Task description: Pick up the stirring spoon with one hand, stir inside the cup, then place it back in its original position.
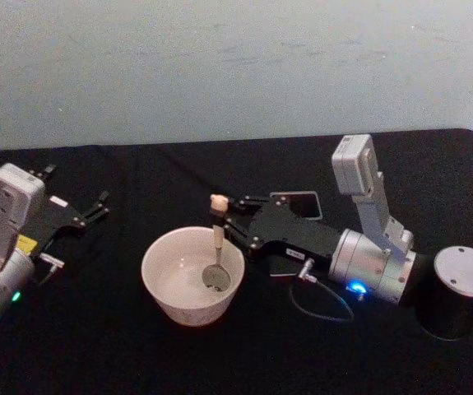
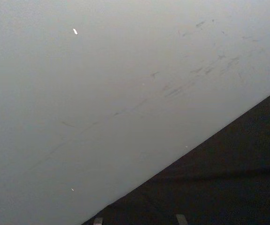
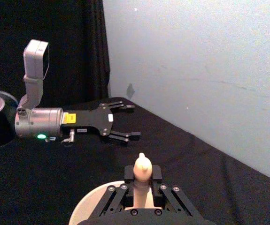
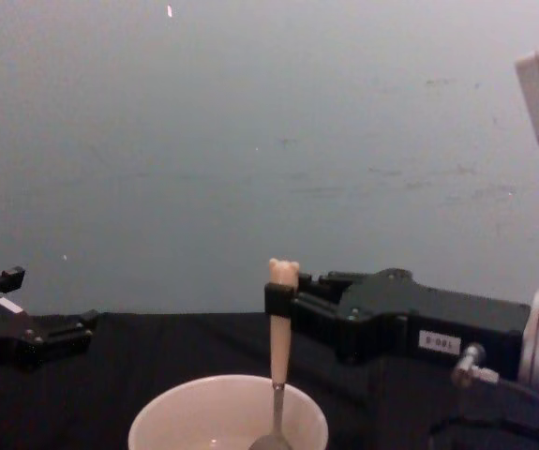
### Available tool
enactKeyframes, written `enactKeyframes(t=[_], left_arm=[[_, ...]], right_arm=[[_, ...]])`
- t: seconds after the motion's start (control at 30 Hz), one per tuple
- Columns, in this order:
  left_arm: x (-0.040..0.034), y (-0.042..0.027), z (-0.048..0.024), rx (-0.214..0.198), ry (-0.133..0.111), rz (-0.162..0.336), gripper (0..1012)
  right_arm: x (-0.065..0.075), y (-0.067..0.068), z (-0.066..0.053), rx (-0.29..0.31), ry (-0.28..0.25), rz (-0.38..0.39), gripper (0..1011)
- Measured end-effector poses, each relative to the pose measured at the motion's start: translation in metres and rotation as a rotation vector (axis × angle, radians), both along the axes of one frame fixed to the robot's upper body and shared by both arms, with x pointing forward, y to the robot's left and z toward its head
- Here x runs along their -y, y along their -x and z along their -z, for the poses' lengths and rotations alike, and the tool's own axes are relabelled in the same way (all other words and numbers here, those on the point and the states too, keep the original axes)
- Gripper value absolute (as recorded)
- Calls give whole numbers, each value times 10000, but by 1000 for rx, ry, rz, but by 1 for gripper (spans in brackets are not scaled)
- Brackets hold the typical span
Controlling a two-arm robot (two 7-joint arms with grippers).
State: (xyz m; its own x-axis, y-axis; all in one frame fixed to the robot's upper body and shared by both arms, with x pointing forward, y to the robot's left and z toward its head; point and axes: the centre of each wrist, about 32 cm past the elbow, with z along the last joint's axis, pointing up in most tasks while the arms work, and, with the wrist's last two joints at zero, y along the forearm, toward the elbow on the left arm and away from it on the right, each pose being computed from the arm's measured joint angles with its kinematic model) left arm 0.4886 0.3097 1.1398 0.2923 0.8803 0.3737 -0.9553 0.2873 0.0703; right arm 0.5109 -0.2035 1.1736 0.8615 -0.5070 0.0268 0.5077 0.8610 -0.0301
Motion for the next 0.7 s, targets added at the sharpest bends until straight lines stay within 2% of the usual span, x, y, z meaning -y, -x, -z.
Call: enactKeyframes(t=[0.47,0.7], left_arm=[[0,0,0,0,0,0,1001],[0,0,0,0,0,0,1002]], right_arm=[[-55,15,51,-4,19,-43,211],[-132,55,45,-16,16,-77,211]])
